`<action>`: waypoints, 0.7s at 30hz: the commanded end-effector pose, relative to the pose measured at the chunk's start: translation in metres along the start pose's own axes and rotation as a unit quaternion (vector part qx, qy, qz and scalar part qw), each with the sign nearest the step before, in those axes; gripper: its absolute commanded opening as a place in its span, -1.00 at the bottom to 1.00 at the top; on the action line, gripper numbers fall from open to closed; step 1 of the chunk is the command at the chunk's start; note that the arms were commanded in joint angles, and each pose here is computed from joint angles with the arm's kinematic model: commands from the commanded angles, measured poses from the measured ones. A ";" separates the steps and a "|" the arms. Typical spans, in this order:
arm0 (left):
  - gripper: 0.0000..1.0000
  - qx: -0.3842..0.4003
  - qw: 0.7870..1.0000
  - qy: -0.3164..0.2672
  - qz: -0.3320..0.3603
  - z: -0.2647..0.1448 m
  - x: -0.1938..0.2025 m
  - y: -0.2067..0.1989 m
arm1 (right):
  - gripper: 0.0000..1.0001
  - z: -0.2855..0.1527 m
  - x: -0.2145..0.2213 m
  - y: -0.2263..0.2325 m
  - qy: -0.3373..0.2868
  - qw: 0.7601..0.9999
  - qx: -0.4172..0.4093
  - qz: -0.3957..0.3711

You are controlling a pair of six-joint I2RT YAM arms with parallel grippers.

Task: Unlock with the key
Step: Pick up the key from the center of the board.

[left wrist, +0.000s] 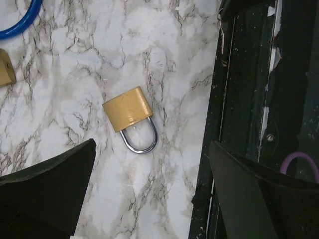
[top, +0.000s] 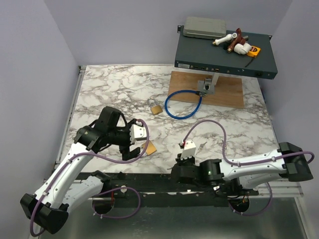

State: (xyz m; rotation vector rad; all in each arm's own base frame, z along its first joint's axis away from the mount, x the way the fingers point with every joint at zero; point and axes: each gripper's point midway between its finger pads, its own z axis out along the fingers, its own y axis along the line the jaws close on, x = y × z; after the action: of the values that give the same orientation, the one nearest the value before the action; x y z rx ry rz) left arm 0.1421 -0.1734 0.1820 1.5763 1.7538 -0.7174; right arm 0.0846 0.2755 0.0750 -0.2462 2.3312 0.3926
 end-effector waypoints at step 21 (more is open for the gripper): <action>0.61 0.166 0.976 -0.111 -0.085 0.024 -0.064 -0.047 | -0.99 -0.065 -0.133 0.082 -0.149 0.982 -0.092 -0.071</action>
State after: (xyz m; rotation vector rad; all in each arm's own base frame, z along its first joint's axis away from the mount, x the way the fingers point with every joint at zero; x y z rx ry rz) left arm 0.0988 -0.2285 0.2098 1.5227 1.6854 -1.2448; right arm 0.1066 0.3328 0.2196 -0.3966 2.0213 0.5658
